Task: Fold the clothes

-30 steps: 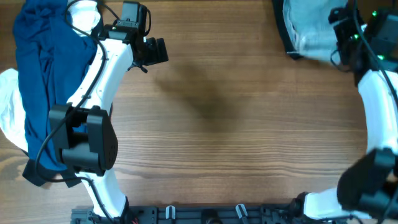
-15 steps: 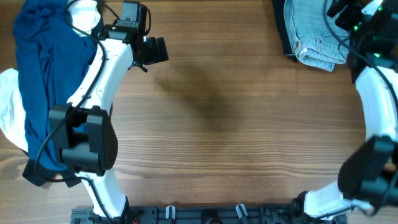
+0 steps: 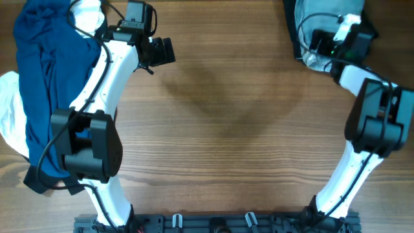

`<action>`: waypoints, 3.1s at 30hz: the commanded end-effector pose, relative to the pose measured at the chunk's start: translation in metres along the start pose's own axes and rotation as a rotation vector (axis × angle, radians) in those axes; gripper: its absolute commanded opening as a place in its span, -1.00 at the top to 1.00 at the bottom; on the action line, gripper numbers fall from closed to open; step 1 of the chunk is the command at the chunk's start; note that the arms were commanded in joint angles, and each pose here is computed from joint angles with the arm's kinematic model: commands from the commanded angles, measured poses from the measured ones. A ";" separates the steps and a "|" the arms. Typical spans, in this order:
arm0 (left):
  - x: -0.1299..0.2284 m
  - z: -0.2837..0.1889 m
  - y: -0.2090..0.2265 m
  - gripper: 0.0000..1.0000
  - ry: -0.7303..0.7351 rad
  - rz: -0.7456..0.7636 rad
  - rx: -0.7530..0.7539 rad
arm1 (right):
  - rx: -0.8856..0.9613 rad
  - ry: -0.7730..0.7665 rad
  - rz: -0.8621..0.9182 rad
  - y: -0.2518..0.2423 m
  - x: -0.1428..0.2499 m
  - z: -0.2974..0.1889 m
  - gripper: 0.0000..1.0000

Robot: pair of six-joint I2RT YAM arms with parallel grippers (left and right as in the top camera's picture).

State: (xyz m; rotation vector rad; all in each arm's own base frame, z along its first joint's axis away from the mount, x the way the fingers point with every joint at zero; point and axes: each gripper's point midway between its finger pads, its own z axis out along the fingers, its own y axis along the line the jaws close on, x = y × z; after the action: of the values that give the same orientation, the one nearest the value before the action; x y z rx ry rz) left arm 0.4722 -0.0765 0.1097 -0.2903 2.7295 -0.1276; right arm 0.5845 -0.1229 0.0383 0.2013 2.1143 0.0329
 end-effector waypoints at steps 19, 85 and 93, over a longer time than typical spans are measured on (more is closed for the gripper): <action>-0.013 -0.014 -0.003 -0.99 -0.047 0.006 0.021 | 0.151 -0.025 -0.166 -0.012 -0.055 -0.049 -1.00; -0.013 -0.014 -0.003 -1.00 -0.047 0.007 0.021 | -0.296 -0.545 -0.057 0.123 0.022 -0.392 -0.99; -0.013 -0.014 -0.003 -0.99 -0.047 0.007 0.021 | -0.310 -0.559 -0.063 0.121 0.062 -0.380 -1.00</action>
State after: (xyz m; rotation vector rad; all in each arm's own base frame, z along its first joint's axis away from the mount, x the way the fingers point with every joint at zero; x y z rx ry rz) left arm 0.4743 -0.0769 0.1106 -0.2900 2.7205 -0.1308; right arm 0.2478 0.0328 0.2038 -0.0772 1.5497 0.2463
